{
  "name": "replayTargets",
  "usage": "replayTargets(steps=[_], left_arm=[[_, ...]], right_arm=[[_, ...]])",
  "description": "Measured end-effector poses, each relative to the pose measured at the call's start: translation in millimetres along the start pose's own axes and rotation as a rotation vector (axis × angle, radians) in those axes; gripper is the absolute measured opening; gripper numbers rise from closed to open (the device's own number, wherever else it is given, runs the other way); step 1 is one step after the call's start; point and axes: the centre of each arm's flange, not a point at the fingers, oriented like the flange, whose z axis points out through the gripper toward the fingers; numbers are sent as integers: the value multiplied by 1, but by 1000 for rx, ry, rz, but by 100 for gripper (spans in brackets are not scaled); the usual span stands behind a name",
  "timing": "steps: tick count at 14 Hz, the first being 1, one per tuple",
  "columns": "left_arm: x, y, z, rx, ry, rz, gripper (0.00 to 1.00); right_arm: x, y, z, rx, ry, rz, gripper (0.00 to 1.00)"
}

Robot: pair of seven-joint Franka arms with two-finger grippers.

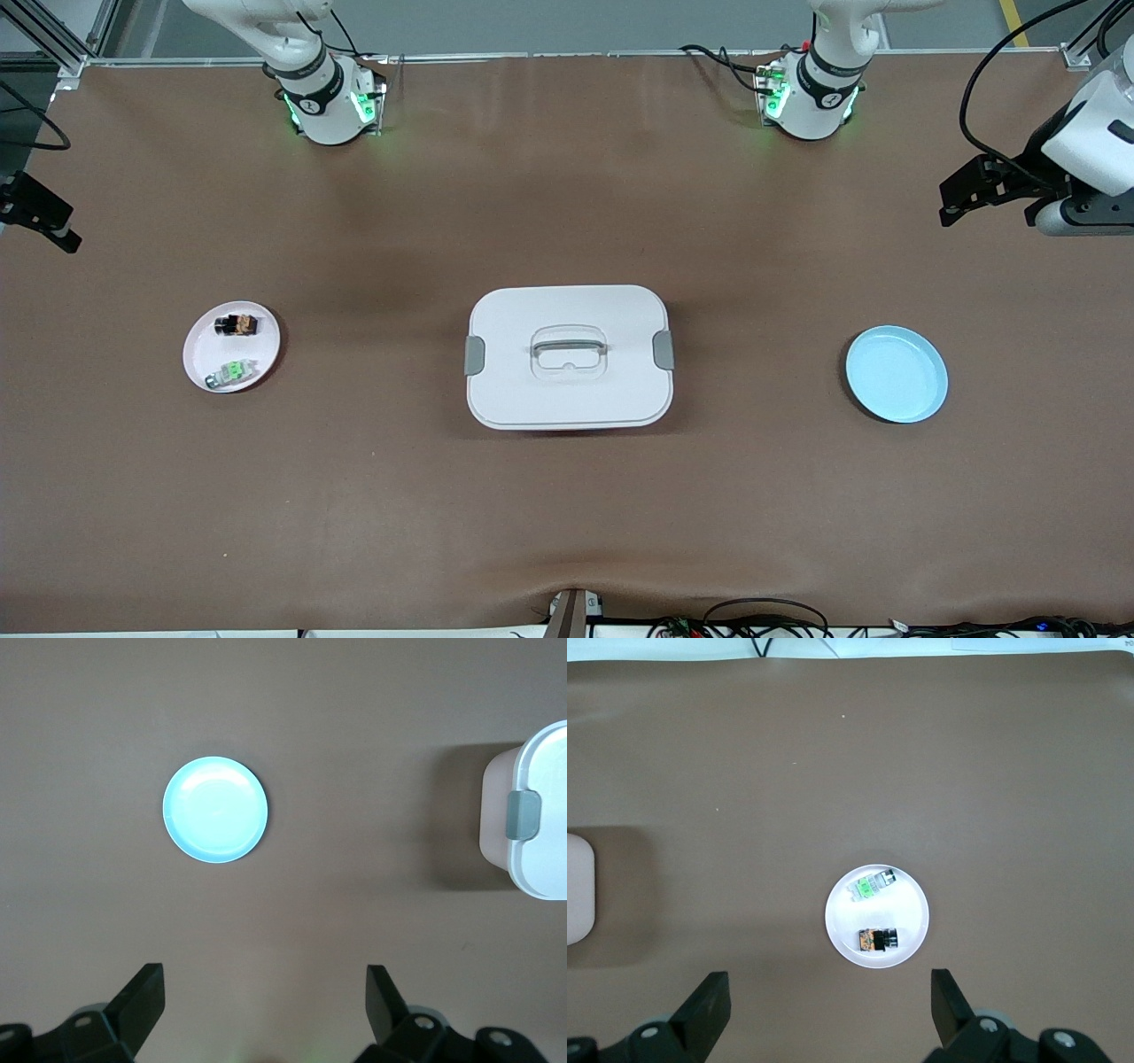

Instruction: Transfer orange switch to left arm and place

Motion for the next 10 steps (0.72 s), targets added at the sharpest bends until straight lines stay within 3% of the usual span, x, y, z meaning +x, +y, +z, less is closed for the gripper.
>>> replayTargets(steps=[6,10], left_arm=[[0,0,0,0,0,0,100],[0,0,0,0,-1,1,100]], right_arm=[[-1,11,8,-1,-27,13,100],[-3,8,46,17,-181,2,100]])
